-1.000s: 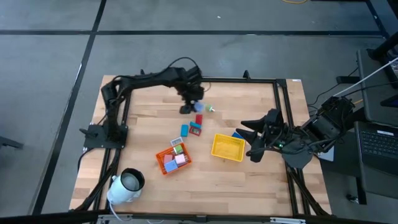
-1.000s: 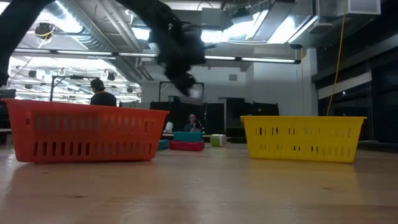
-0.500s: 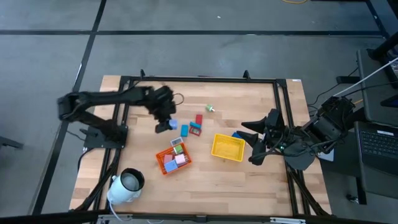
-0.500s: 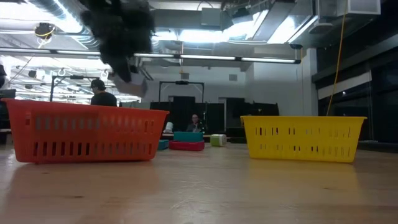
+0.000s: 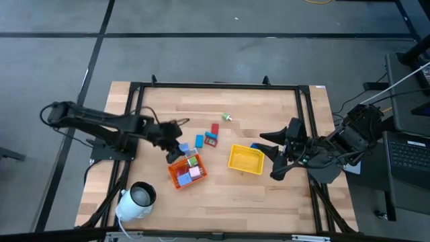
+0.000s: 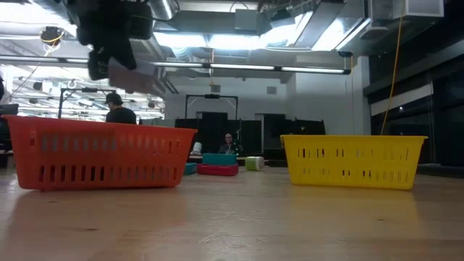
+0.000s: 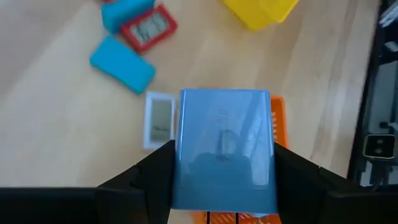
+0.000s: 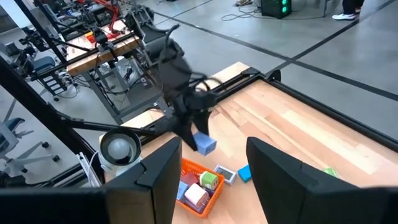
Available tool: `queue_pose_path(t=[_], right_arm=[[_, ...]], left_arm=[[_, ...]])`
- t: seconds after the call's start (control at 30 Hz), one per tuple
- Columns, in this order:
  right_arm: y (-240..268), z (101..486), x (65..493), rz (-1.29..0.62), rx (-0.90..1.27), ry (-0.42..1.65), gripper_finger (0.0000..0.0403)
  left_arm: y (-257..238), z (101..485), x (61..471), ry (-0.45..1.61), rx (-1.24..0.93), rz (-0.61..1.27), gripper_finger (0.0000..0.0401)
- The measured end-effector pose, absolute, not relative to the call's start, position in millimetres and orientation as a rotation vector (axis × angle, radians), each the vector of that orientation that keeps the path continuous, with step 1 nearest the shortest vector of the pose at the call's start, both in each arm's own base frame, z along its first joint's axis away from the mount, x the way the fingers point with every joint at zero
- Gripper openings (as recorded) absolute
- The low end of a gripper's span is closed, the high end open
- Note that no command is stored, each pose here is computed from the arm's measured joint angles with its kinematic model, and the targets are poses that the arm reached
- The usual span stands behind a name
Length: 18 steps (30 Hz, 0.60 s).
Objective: Pick & Place Office items
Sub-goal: Put the light violet charger adapter into the orange bin
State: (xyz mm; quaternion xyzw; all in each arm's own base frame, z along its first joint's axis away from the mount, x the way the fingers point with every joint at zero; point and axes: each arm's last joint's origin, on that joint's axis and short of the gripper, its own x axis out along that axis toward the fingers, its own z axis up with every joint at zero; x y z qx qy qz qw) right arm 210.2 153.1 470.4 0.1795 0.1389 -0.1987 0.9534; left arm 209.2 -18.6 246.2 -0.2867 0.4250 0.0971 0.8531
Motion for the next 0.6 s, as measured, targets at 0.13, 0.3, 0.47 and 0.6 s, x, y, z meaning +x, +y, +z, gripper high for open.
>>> queue_pose_path(t=[0.13,0.3,0.47,0.6], right_arm=[[154,471,211,-0.399,0.365,0.278,0.0187],[154,472,211,-0.392,0.358,0.271,0.0187],[154,473,212,-0.39,0.356,0.27,0.0187],[154,473,212,-0.386,0.354,0.271,0.0187]], left_arm=[[-42,240,213,0.905,-0.657,0.224,0.0204],[-69,237,217,0.901,-0.721,0.186,0.0205],[-86,226,218,0.94,-0.756,0.219,0.0207],[-92,214,224,0.989,-0.756,0.24,0.0207]])
